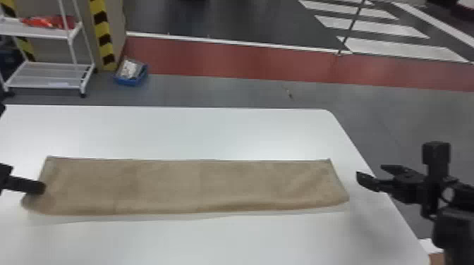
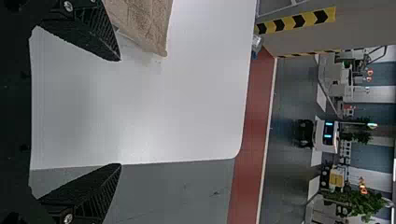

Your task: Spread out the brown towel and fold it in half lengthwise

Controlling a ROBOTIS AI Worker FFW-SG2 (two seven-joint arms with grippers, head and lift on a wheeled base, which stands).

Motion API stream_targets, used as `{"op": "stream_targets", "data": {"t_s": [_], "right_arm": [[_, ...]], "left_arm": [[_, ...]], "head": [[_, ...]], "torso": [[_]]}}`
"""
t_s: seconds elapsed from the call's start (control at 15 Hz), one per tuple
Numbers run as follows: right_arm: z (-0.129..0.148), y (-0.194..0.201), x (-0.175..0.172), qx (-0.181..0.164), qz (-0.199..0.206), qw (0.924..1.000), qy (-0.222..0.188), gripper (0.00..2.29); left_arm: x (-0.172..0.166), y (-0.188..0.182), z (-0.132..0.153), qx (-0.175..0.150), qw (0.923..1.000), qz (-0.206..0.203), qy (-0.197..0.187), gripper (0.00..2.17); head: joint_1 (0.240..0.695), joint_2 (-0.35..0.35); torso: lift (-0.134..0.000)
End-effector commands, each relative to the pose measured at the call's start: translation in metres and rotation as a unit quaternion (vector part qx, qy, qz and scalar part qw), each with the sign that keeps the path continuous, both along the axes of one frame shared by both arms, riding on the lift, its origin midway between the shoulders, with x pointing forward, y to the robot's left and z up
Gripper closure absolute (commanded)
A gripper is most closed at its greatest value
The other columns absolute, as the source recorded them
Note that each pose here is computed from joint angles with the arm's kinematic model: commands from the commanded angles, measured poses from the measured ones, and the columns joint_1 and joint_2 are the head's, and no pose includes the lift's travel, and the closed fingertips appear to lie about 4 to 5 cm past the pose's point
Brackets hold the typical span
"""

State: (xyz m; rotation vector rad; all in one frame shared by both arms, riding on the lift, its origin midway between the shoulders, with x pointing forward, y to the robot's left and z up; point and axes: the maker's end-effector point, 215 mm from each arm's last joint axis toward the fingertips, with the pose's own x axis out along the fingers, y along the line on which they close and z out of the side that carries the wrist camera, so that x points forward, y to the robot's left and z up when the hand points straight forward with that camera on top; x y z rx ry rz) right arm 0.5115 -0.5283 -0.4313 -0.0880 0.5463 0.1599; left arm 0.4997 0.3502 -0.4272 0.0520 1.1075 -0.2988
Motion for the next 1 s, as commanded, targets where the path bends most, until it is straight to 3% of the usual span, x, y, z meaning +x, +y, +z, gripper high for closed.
{"op": "stream_targets", "data": {"t_s": [0.0,0.07,0.2,0.27,0.47,0.93], "right_arm": [[0.003,0.003,0.003,0.004,0.000,1.0000,-0.001,0.08],[0.003,0.009,0.003,0.011,0.003,0.9999,-0.001,0.08],[0.007,0.022,0.004,0.055,0.000,0.9985,0.002,0.08],[0.003,0.026,0.001,0.088,-0.009,0.9960,0.008,0.07],[0.012,0.039,-0.001,0.151,-0.018,0.9881,0.024,0.06],[0.018,0.056,-0.001,0.197,-0.022,0.9793,0.041,0.05]], "left_arm": [[-0.006,0.008,0.000,0.005,0.9999,0.009,-0.004,2.12],[-0.006,0.008,0.003,0.005,0.9999,0.011,-0.010,1.79],[-0.010,0.011,0.009,0.002,0.9995,0.022,-0.024,0.38],[-0.011,0.011,0.014,-0.001,0.9992,0.031,-0.026,0.14],[-0.011,0.013,0.025,-0.003,0.9979,0.053,-0.037,0.08],[-0.006,0.007,0.028,-0.017,0.9955,0.080,-0.049,0.03]], "head": [[0.695,-0.194],[0.695,-0.190],[0.695,-0.180],[0.695,-0.172],[0.695,-0.155],[0.695,-0.124]], "torso": [[-0.124],[-0.124],[-0.124],[-0.124],[-0.124],[-0.124]]}}
